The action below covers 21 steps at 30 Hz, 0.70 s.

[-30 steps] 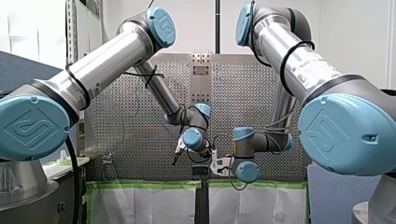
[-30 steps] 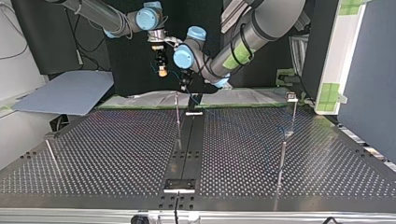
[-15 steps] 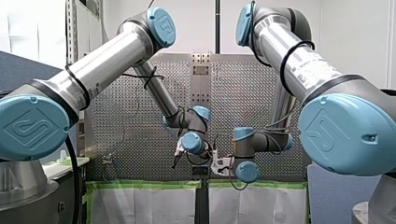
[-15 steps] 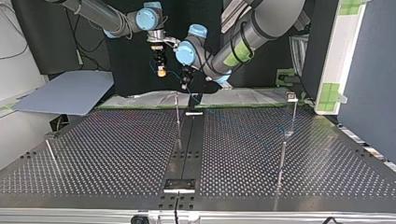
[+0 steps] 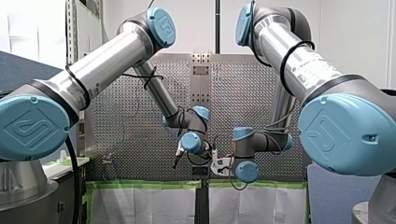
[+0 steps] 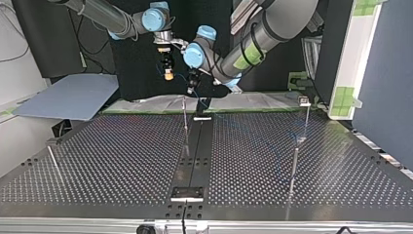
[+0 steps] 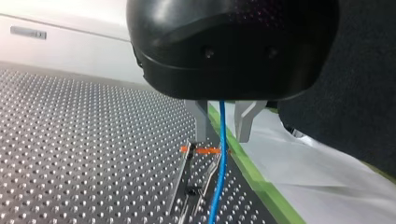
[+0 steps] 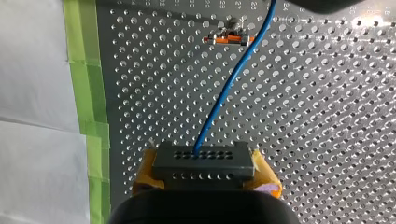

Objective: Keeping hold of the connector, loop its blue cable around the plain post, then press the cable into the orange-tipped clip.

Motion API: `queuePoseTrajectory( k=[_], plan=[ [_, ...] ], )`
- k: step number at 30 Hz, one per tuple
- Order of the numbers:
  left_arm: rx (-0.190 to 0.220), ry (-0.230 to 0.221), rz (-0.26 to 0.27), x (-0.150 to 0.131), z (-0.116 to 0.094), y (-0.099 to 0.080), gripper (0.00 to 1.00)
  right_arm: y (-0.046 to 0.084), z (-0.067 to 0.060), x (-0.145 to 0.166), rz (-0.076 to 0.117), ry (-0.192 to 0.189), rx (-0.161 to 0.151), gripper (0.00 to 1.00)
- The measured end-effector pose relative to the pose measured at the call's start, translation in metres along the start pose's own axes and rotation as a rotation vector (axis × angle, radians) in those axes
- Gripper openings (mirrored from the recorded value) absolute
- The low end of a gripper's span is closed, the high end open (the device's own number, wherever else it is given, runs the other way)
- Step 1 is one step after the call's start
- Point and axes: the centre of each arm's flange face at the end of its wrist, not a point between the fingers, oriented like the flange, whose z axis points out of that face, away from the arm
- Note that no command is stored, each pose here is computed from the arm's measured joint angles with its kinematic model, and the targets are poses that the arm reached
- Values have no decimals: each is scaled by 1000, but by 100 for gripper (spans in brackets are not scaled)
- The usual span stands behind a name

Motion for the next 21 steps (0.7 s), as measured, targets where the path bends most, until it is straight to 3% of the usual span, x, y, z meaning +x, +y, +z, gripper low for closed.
queuePoseTrajectory(
  k=[6,13,15,16,18,21],
  plan=[
    [38,5,28,0,0,-1,36,-2,-1,0,-2,0,5,0],
    [3,12,78,0,6,12,39,-2,-1,0,-4,-1,7,0],
    [-4,13,85,0,8,16,29,-2,-1,0,-4,0,8,0],
    [-6,14,86,0,8,17,29,-2,-1,0,-4,0,8,0],
    [-8,14,88,0,9,18,7,-2,-1,0,-4,0,8,0],
    [-7,12,87,0,9,19,0,-3,-1,0,-4,-1,9,0]
  ],
)
